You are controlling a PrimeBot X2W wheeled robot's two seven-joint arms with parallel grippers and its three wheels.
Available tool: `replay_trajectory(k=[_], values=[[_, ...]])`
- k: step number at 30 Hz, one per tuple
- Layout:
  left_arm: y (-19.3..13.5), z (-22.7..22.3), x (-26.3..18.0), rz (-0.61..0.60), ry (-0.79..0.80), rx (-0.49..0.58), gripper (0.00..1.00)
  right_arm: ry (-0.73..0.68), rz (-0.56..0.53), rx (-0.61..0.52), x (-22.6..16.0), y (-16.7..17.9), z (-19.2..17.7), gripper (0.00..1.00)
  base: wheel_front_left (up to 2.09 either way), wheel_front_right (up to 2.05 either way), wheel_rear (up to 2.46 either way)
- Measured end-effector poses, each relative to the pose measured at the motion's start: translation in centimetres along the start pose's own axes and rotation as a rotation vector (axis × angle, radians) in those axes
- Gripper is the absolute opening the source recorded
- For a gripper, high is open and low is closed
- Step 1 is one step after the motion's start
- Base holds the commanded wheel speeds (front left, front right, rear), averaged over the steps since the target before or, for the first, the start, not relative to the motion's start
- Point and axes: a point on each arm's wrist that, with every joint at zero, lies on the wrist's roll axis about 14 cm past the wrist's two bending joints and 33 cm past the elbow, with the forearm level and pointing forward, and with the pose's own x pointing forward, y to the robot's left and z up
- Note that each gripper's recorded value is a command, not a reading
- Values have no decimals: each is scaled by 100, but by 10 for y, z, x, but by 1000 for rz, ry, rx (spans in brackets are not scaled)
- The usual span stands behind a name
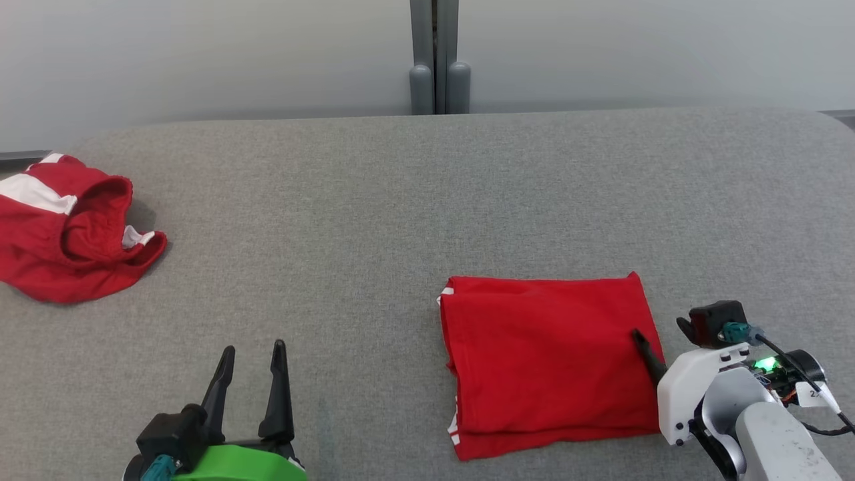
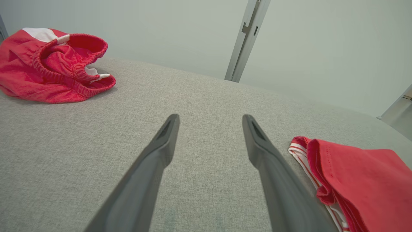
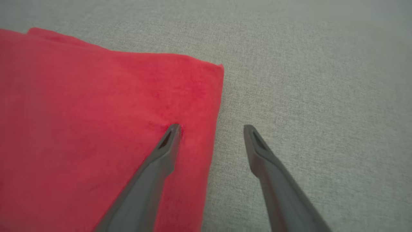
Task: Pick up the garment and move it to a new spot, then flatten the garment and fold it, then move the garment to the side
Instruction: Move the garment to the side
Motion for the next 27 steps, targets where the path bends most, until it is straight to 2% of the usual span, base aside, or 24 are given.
replay_trajectory(k=[7, 13, 14, 15, 16, 17, 18, 23, 27], values=[[5, -2, 6, 17, 7, -2, 100, 176, 59, 9, 11, 10, -30, 100, 0, 0, 0], [7, -5, 10, 28, 18, -7, 100, 254, 101, 11, 19, 19, -41, 100, 0, 0, 0], [8, -5, 11, 29, 19, -7, 100, 258, 106, 10, 21, 20, -41, 92, 0, 0, 0], [8, -6, 12, 32, 19, -6, 100, 263, 111, 12, 22, 21, -42, 68, 0, 0, 0], [8, -6, 13, 32, 20, -7, 100, 266, 116, 8, 24, 22, -42, 68, 0, 0, 0], [8, -6, 14, 31, 21, -7, 100, 266, 121, 5, 25, 24, -41, 7, 0, 0, 0], [7, -7, 15, 28, 23, -7, 100, 256, 126, 9, 27, 25, -39, 0, 0, 0, 0], [-7, -9, 25, -22, 27, 1, 100, 181, 102, 23, 34, 16, -21, 0, 0, 0, 0], [-27, -10, 38, -86, 28, -4, 100, 89, 22, 33, 38, -15, 3, 0, 0, 0, 0]])
